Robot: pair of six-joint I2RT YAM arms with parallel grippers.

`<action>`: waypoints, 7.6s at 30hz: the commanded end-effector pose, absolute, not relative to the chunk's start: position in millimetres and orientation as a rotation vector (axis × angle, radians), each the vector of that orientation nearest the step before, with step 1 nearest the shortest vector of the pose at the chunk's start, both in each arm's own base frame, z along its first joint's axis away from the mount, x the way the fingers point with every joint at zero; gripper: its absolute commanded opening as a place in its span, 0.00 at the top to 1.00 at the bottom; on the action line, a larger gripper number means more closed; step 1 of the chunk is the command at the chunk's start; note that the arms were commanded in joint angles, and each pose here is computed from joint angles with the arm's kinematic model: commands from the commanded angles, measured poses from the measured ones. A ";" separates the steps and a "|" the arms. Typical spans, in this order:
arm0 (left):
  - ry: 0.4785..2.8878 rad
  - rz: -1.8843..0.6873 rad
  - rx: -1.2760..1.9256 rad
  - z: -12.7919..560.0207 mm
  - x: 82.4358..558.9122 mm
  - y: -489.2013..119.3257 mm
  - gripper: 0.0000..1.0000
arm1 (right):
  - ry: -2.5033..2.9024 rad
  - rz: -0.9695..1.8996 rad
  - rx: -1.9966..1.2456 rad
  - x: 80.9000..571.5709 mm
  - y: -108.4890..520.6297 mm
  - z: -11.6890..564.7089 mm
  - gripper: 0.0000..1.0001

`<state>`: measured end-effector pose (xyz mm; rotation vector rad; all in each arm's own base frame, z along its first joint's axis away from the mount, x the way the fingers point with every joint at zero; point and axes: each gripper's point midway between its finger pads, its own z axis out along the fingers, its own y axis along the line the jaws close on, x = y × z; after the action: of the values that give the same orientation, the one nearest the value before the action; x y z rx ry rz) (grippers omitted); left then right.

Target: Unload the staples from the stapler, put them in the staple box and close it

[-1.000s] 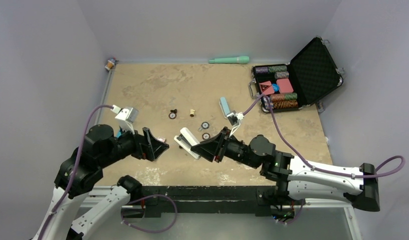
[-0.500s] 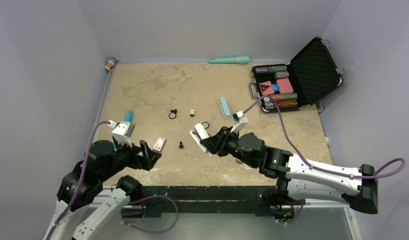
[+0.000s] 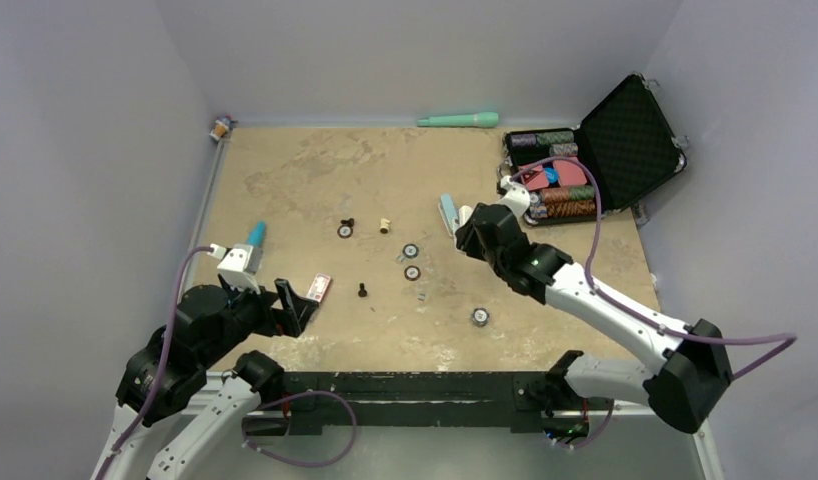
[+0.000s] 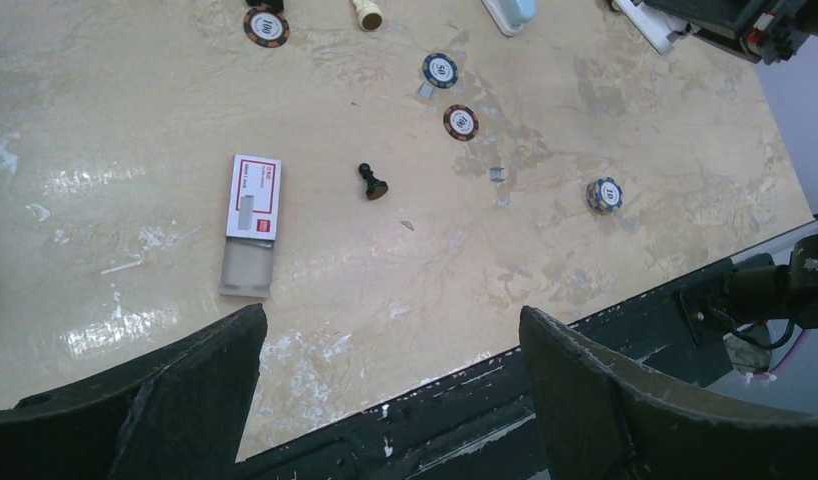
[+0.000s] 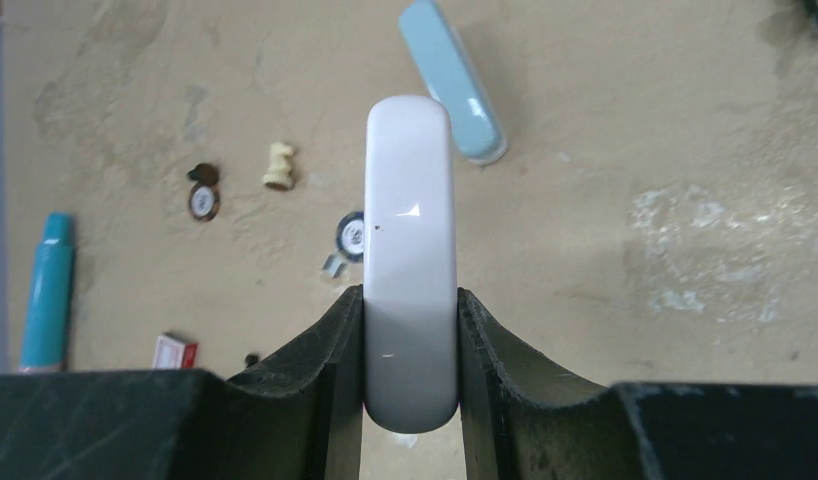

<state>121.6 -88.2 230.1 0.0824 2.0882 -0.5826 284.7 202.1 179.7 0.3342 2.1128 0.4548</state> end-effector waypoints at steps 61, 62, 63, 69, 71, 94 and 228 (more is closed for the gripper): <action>2.430 -0.092 -0.028 166.9 194.6 -78.5 0.02 | 2.152 1.021 0.101 170.9 280.1 176.3 0.10; 2.461 -0.089 -0.027 161.3 198.5 -83.3 0.02 | 2.155 1.047 0.095 163.3 284.0 177.3 0.10; 2.489 -0.094 -0.027 155.3 202.3 -89.0 0.03 | 2.158 1.059 0.089 157.9 286.6 177.6 0.10; 2.579 -0.068 -0.121 126.8 226.1 -106.9 0.04 | 2.163 1.148 0.063 129.7 300.2 185.7 0.10; 2.600 -0.043 -0.159 117.2 233.6 -108.6 0.03 | 2.163 1.175 0.056 121.5 303.4 188.3 0.10; 2.823 0.106 -0.430 28.4 253.9 -93.6 0.14 | 2.252 1.302 -0.046 41.6 338.8 183.4 0.09; 2.314 -0.670 0.127 208.4 112.4 -111.8 0.22 | 2.470 0.406 -0.208 253.6 311.2 28.7 0.65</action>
<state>108.0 -109.0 205.4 0.1028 2.3421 -0.6600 253.3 306.8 32.1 -0.2349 2.4748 0.3612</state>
